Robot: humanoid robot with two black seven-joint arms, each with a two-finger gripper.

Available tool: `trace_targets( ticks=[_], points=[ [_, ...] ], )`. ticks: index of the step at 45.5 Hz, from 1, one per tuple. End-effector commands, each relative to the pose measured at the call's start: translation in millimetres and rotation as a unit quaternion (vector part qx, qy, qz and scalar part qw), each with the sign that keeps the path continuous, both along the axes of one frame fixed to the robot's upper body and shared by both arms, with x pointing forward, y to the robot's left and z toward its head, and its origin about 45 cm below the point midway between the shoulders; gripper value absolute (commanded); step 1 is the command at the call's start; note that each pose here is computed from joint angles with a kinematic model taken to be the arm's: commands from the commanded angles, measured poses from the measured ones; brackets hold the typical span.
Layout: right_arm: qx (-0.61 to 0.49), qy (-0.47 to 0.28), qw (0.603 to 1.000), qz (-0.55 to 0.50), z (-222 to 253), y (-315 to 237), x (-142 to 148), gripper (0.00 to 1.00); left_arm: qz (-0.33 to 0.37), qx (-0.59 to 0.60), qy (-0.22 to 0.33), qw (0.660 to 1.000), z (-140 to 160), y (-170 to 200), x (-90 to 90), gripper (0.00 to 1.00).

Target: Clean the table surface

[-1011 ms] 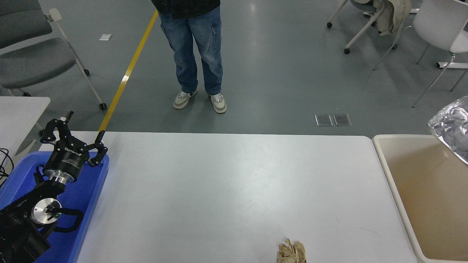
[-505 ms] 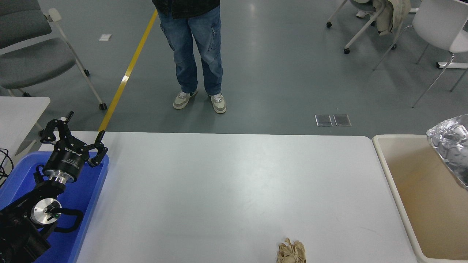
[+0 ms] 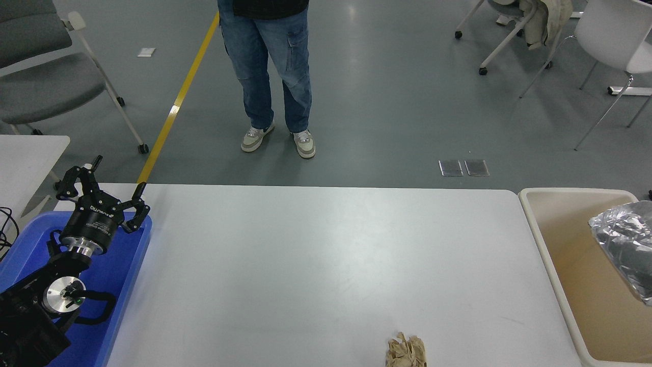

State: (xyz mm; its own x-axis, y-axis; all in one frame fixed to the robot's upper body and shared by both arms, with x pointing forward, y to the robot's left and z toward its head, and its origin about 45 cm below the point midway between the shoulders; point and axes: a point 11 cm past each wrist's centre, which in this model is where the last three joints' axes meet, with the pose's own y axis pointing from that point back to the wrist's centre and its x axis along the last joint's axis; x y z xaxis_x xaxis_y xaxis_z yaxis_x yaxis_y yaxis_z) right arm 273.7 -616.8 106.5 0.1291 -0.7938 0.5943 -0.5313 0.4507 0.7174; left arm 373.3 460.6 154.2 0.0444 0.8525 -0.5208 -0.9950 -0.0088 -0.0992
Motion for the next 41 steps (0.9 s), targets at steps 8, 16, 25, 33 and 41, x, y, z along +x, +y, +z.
trace_targets(
  ticks=[8,16,25,33,41],
  points=[
    [0.007,0.018,1.0,0.003,-22.7,12.5,-10.6,0.0,0.0,0.0,0.0,1.0,-0.4,-0.2,0.0,1.0],
    [0.007,0.019,1.0,0.003,-23.3,13.2,-10.4,0.0,0.0,0.0,0.0,1.0,0.1,0.1,0.0,1.0],
    [0.015,0.025,1.0,0.008,-34.5,23.4,-11.9,0.0,0.0,0.0,0.0,1.0,0.1,0.1,0.0,1.0],
    [0.014,0.024,1.0,0.009,-37.1,26.7,-10.7,0.0,0.0,-0.001,0.0,1.0,-0.3,-0.6,0.1,1.0],
    [0.009,0.021,1.0,0.007,-35.8,25.7,-9.7,0.0,0.0,-0.001,0.0,1.0,-0.3,-0.6,0.1,1.0]
  ],
)
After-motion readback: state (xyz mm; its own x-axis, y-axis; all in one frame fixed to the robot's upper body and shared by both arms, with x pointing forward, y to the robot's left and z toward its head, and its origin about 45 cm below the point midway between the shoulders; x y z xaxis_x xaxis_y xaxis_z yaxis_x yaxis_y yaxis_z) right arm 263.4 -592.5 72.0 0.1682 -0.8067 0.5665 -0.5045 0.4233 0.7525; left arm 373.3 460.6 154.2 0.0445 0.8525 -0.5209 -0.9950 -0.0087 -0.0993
